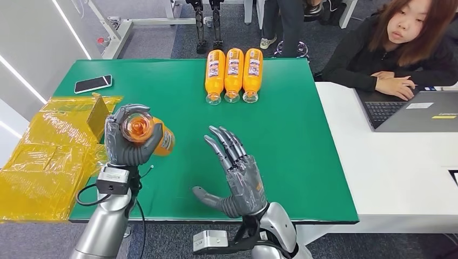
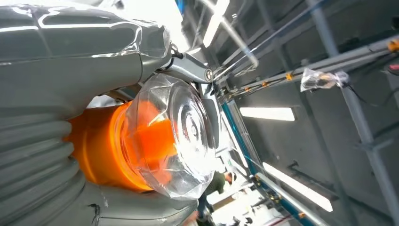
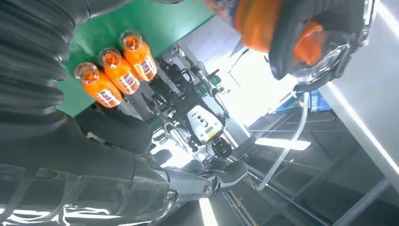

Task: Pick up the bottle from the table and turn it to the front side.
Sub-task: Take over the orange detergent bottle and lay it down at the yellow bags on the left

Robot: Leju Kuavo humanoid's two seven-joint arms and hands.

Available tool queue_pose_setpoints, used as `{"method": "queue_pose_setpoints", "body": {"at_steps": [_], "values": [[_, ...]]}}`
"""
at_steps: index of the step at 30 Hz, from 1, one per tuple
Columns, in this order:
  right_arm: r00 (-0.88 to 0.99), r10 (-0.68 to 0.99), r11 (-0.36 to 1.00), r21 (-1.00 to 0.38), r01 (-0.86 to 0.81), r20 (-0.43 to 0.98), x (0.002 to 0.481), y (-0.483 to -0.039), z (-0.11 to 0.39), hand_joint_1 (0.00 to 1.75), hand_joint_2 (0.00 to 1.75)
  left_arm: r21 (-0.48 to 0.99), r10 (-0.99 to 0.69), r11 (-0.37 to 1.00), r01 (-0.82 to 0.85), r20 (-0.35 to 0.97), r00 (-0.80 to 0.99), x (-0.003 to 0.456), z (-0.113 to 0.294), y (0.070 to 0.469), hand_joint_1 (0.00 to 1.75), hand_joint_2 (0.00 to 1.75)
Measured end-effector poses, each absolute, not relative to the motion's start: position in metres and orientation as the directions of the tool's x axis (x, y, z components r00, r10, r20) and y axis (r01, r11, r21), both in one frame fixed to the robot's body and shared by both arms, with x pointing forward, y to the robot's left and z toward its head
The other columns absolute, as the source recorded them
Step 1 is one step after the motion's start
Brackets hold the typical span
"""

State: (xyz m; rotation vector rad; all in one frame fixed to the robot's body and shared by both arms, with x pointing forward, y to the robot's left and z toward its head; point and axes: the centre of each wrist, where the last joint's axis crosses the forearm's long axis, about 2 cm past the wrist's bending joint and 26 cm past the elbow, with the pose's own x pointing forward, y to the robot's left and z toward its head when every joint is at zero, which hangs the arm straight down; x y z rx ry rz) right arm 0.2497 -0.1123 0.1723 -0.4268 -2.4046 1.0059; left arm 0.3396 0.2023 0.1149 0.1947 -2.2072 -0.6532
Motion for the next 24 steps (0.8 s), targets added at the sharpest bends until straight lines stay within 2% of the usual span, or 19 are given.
{"method": "queue_pose_setpoints", "body": {"at_steps": [10, 20, 24], "values": [[-0.799, 0.501, 0.671, -0.732, 0.116, 0.333, 0.255, -0.138, 0.142, 0.0, 1.75, 0.81, -0.671, 0.567, 0.15, 0.56, -0.486, 0.353, 0.127, 0.273, 1.75, 1.75], [-0.759, 0.553, 0.643, -0.756, 0.126, 0.343, 0.235, -0.154, 0.121, 0.0, 1.75, 0.96, -0.915, 0.201, 0.193, 0.255, -0.312, 0.351, 0.132, 0.372, 1.74, 1.75], [-0.756, 0.556, 0.635, -0.764, 0.118, 0.345, 0.221, -0.154, 0.118, 0.0, 1.75, 0.978, -0.968, 0.08, 0.194, 0.123, -0.218, 0.354, 0.131, 0.409, 1.59, 1.75]]}}
